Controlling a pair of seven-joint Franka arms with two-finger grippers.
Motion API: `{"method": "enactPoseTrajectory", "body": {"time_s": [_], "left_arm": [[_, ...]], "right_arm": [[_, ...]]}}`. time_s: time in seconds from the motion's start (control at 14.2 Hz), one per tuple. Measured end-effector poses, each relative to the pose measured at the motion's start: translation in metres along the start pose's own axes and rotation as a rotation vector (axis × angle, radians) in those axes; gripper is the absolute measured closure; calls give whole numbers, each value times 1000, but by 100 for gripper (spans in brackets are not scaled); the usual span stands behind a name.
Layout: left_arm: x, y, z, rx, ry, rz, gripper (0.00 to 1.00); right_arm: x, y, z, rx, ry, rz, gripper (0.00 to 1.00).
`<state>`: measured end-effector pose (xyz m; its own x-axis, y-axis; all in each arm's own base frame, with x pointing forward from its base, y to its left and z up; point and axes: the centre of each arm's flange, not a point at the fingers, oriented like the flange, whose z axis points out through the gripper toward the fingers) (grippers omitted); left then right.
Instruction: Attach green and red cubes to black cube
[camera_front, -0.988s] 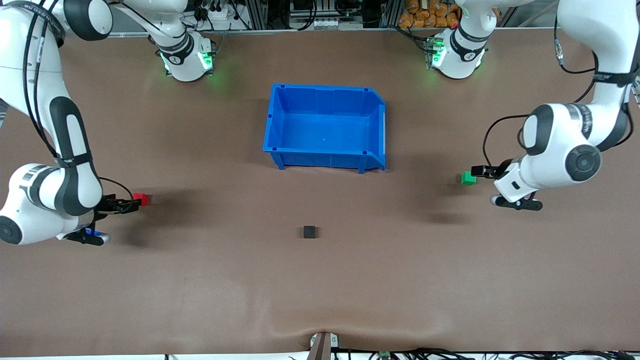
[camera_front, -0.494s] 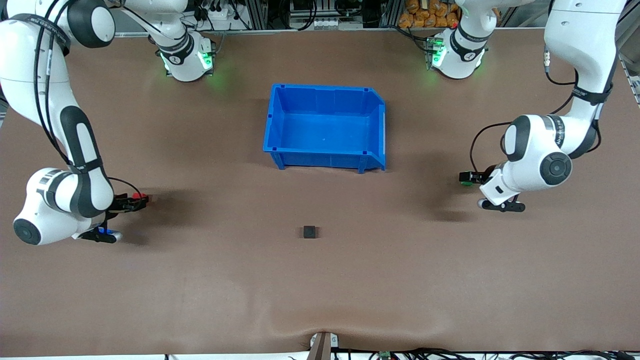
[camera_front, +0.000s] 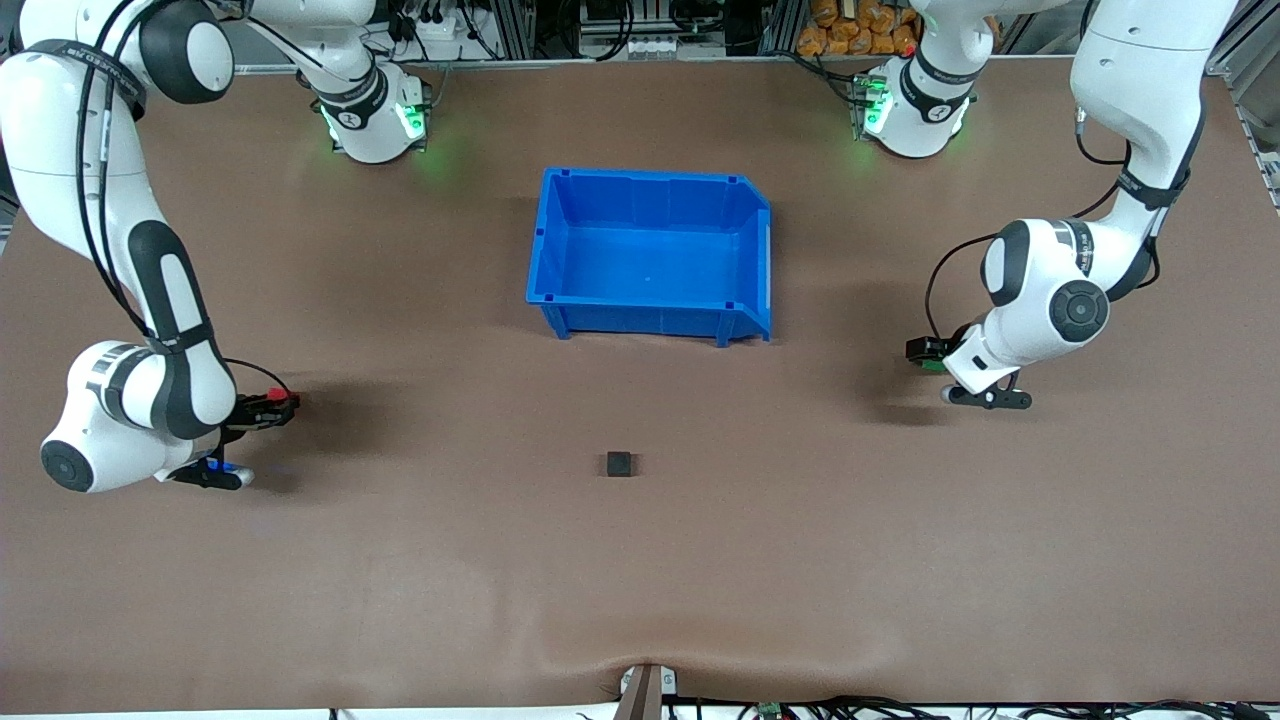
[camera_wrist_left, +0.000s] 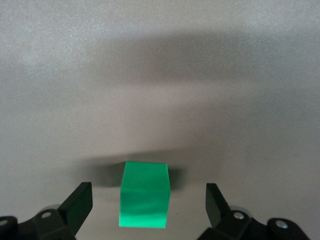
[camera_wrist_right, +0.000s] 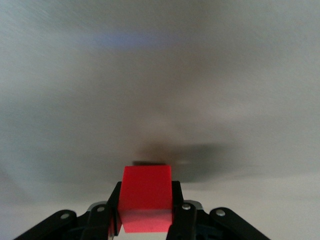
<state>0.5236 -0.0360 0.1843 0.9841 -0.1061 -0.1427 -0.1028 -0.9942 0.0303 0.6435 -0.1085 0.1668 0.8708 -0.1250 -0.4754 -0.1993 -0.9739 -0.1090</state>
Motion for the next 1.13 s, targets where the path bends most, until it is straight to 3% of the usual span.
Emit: {"method": "enactPoseTrajectory", "body": {"time_s": [0.21,0.42,0.71,0.85,0.99,1.13], "left_arm": [[0,1,3,19,15,27,0],[2,3,8,20,30,35,0],[3,4,11,20,31,23,41],[3,1,7,23,26,-13,61],[3,3,6,22,18,-59,60],[8,9,-1,19,28,-148,60]], "right_arm": [[2,-50,-17,128,15,157,60],[-5,-149,-22,210,-19,416,60],[-27,-275,-20,327,-94,792,60],[-33,-326,-18,402,-49,956,60],[-38,-370,-14,495,30,1114,60],[-42,-400,1,559,69,1229,60]]}}
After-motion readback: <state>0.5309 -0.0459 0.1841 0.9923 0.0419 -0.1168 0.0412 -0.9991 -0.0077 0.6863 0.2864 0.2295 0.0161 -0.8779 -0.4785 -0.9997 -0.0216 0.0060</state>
